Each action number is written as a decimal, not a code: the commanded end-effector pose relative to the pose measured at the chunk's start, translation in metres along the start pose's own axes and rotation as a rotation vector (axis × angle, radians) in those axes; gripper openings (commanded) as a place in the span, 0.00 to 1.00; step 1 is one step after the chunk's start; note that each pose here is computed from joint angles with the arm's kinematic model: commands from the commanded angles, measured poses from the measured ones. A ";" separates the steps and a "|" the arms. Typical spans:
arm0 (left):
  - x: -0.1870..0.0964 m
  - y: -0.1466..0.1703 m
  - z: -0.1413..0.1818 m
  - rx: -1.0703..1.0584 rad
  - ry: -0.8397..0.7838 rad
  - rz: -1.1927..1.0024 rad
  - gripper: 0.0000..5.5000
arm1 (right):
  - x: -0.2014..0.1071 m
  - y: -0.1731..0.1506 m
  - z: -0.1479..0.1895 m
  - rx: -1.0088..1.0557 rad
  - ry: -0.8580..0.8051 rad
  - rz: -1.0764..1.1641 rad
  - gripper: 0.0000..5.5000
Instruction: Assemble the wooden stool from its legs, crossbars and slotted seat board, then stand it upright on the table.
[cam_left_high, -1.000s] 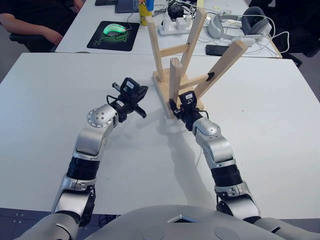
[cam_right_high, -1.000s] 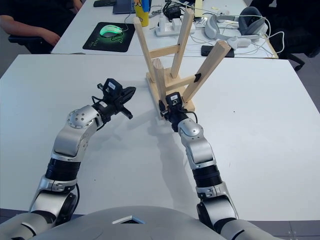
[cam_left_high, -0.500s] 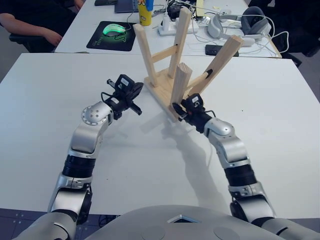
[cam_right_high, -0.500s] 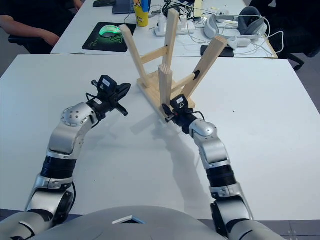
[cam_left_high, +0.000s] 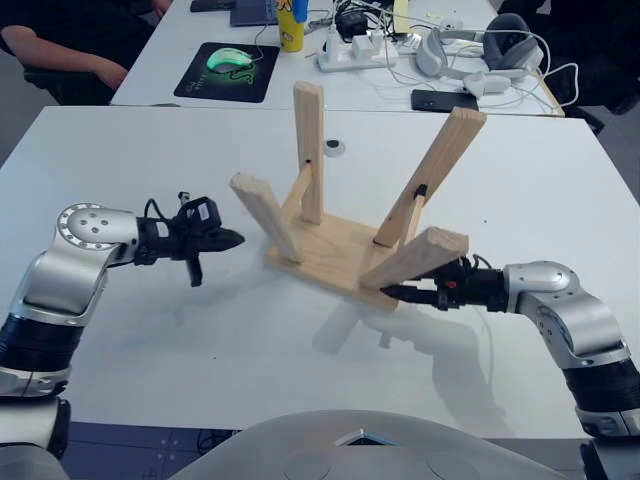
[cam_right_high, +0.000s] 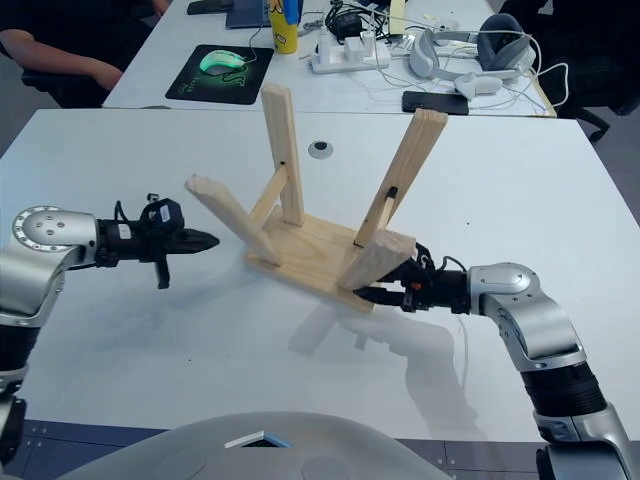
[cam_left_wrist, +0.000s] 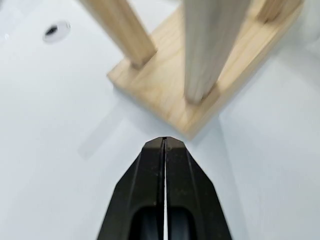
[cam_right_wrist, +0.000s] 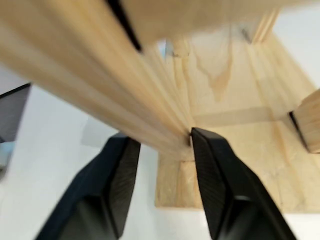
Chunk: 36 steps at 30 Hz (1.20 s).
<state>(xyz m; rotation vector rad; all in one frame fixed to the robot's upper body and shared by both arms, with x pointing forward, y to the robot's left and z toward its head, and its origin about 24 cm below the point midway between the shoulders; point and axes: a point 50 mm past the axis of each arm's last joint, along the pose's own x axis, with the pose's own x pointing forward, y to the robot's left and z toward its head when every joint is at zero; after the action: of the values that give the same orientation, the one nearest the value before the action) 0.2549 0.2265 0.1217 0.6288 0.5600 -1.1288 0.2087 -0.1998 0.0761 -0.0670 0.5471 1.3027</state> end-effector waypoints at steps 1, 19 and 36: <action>-0.010 0.009 -0.023 0.072 0.197 -0.036 0.00 | -0.006 0.015 -0.006 -0.049 0.089 0.133 0.47; 0.055 0.009 -0.040 0.085 0.017 0.224 0.00 | -0.039 0.032 -0.024 0.035 0.026 -0.075 0.65; 0.074 -0.011 -0.043 0.081 0.009 0.184 0.00 | -0.025 0.019 -0.061 0.093 0.128 -0.480 0.39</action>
<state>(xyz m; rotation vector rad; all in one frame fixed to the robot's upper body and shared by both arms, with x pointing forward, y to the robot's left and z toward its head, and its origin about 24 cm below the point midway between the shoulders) 0.2691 0.2061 0.0453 0.7474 0.4197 -0.9728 0.1727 -0.2333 0.0413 -0.1754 0.6091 0.8096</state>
